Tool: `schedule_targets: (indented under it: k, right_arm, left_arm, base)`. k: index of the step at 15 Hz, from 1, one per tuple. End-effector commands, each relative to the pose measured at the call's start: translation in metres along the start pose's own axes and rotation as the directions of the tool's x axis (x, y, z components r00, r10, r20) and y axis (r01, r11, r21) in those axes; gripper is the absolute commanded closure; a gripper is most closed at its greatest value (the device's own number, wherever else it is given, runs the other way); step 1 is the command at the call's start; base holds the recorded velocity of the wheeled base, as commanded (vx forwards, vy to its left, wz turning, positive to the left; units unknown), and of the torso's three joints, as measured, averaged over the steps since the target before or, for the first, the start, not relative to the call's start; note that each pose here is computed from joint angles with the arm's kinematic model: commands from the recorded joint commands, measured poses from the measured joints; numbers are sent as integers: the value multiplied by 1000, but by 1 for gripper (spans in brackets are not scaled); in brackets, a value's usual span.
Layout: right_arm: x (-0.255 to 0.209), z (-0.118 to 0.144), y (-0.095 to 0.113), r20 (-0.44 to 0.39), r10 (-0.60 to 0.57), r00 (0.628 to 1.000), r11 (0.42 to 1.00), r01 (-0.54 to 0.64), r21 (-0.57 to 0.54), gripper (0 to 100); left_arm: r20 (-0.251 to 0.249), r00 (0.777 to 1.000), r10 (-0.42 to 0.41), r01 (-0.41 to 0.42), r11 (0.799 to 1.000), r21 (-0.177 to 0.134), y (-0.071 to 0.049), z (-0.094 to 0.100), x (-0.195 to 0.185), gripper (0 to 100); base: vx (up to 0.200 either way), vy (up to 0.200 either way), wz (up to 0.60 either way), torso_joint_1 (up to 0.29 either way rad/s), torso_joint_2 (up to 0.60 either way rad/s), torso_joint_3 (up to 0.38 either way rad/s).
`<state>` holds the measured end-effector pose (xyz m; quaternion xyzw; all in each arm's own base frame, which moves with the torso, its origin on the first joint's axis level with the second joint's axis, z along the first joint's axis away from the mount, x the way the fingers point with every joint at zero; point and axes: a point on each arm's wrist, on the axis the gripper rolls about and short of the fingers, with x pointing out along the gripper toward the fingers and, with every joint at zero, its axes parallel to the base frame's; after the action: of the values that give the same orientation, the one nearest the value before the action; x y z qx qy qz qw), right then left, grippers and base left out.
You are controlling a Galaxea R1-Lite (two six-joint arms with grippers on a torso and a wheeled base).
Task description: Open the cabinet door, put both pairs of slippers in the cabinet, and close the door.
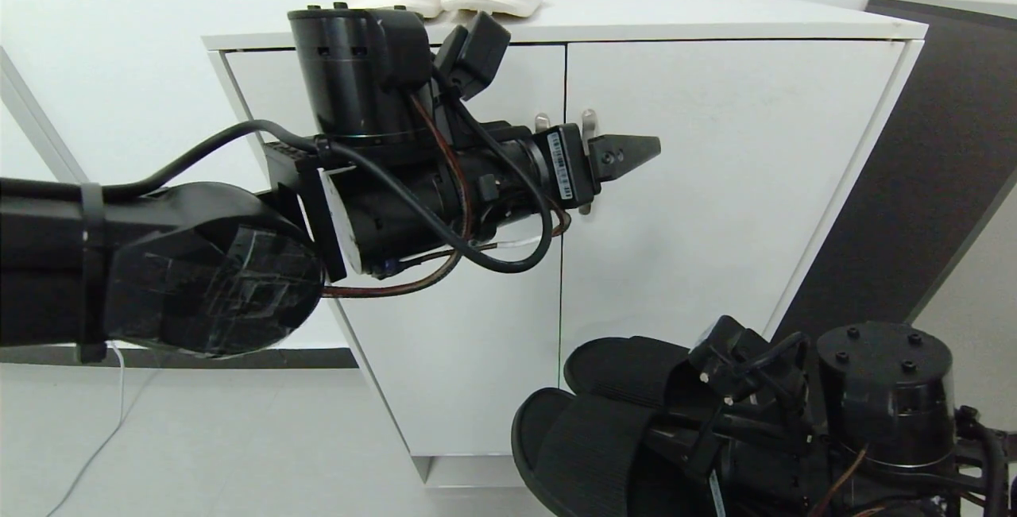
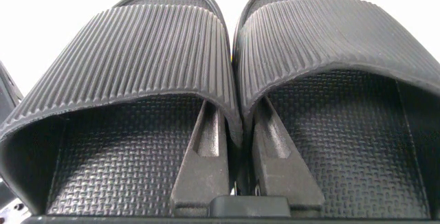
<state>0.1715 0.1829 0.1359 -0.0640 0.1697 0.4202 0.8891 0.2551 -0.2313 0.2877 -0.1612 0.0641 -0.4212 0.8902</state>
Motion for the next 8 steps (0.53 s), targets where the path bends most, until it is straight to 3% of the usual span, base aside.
schedule_targets:
  k: [1, 6, 7, 8]
  right_arm:
    - [1, -1, 0, -4, 1, 1000, 1000, -1, 0, 100]
    - [1, -1, 0, -5, 3, 1000, 1000, -3, 0, 100]
    - [1, -2, 0, -7, 3, 1000, 1000, -3, 0, 100]
    - [1, -2, 0, -8, 3, 1000, 1000, -3, 0, 100]
  left_arm:
    - [6, 1000, 10, -10, 1000, 1, 2, 0, 8, 0]
    - [7, 1000, 8, -8, 1000, -1, 5, -3, 24, 0]
    - [10, 1000, 7, -7, 1000, 0, 5, -2, 23, 100]
    - [10, 1000, 7, -7, 1000, 0, 5, -2, 22, 100]
  base:
    - [0, 0, 0, 0, 0, 0]
    - [0, 0, 0, 0, 0, 0]
    - [0, 0, 0, 0, 0, 0]
    - [0, 0, 0, 0, 0, 0]
